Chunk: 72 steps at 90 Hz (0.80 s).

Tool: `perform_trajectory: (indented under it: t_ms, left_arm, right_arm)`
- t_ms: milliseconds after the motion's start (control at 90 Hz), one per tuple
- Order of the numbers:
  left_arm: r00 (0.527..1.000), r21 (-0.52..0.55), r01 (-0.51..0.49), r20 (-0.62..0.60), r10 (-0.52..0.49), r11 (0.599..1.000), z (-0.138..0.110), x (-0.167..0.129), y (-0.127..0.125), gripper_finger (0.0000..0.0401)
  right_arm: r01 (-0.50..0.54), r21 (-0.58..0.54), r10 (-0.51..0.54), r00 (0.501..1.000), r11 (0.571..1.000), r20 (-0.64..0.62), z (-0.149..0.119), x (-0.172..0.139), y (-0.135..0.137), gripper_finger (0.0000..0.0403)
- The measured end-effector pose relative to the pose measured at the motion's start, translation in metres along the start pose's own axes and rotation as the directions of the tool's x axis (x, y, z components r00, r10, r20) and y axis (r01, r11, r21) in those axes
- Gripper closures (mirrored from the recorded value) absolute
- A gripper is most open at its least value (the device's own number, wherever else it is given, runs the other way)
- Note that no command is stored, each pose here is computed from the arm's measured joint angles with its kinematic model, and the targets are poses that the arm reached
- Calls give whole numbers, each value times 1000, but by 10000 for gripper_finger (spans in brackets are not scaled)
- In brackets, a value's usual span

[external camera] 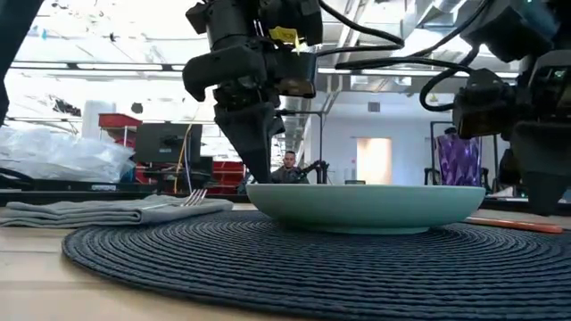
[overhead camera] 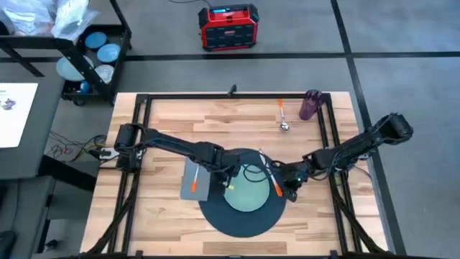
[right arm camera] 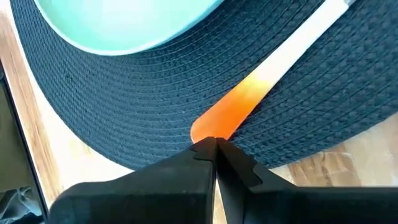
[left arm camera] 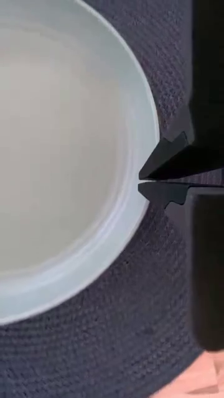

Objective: Set table place
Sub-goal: Put the orange knife on the blue placemat

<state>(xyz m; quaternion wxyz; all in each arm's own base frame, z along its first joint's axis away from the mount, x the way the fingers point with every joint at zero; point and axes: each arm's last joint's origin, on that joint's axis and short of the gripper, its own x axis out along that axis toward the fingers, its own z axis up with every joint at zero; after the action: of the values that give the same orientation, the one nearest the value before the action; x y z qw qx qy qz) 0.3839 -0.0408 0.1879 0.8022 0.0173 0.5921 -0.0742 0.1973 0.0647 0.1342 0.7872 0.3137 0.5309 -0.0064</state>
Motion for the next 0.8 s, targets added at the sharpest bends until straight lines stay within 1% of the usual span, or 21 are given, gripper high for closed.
perform_trajectory:
  t_ms: [200, 333, 500, 800]
  left_arm:
    - [1000, 1, -1, -1, 1, 1000, 0, 0, -1, 401]
    - [1000, -3, -2, -2, 2, 1000, 0, 0, -1, 401]
    - [1000, -4, -3, -1, 3, 1000, 0, 0, -1, 401]
    - [1000, -3, -6, 8, 6, 1000, 1, 0, 0, 401]
  right_arm:
    - [20, -6, -20, 1000, 1000, -19, 1, 6, -4, 403]
    - [-9, -17, 8, 999, 1000, -37, 5, 15, -5, 403]
    - [-75, -55, 73, 997, 996, -35, 10, 22, -3, 403]
    - [-80, -83, 75, 996, 993, -54, 13, 21, -2, 403]
